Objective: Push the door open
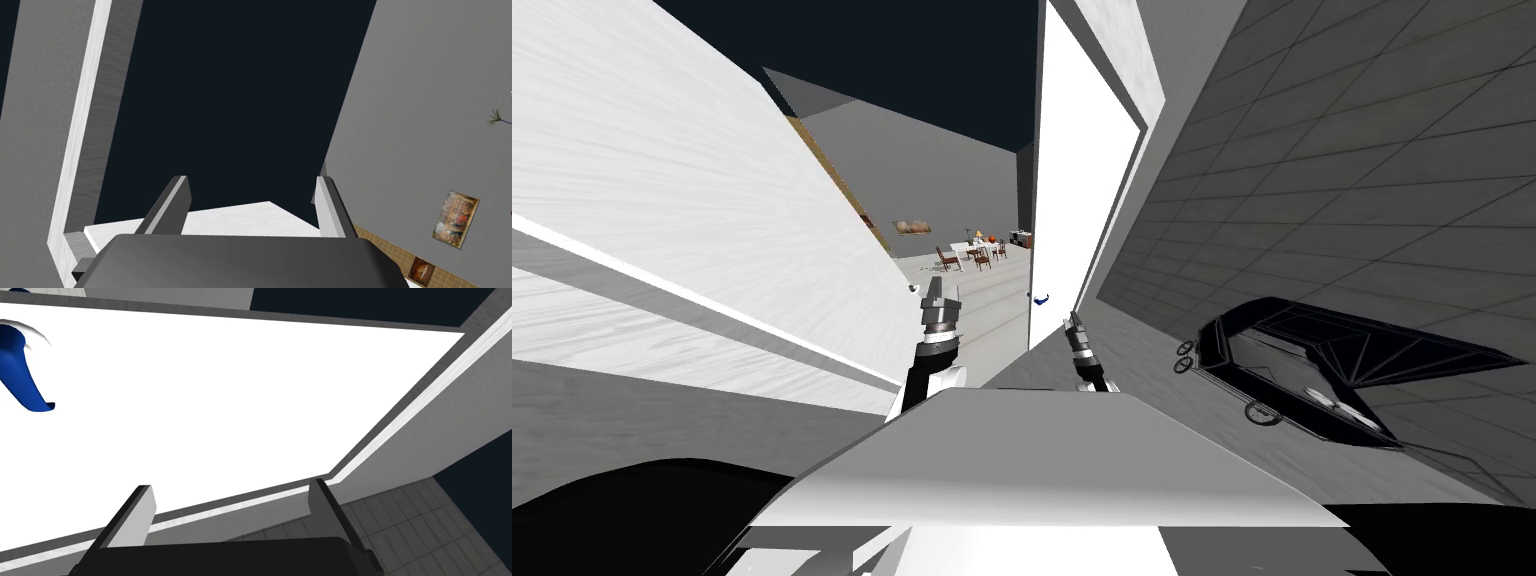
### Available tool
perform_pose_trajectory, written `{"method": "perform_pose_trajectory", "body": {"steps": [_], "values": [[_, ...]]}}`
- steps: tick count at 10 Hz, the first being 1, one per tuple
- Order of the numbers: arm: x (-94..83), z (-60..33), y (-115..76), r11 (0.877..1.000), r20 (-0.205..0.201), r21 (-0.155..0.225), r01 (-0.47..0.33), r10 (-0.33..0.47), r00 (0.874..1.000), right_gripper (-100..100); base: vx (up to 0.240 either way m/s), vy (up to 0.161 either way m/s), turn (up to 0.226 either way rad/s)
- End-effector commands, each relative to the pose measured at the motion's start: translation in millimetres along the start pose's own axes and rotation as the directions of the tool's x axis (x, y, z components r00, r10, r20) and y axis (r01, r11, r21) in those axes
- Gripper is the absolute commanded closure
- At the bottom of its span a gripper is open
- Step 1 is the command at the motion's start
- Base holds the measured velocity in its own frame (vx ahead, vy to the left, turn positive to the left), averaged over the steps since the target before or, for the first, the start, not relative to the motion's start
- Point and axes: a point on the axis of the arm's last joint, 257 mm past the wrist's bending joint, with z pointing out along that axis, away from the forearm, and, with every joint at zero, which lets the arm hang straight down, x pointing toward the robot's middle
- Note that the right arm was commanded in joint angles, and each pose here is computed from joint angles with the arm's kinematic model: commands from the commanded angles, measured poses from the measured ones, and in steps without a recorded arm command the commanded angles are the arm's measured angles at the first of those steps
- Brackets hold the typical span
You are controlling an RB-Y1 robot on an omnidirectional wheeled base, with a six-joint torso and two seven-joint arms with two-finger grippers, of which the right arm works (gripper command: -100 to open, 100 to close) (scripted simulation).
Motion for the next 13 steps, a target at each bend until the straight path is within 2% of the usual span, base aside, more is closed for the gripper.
{"method": "perform_pose_trajectory", "body": {"steps": [1,7,13], "values": [[6.6,-0.7,-11.2,1.000,-0.016,0.018,-0.008,0.008,1.000,-100,0.051,-0.047,0.024],[46.6,-15.3,-58.6,0.994,-0.101,0.103,-0.041,0.052,0.993,-100,0.090,-0.090,0.038],[85.3,-35.7,-99.2,0.981,-0.182,0.185,-0.062,0.096,0.979,-100,0.085,-0.083,0.035]]}}
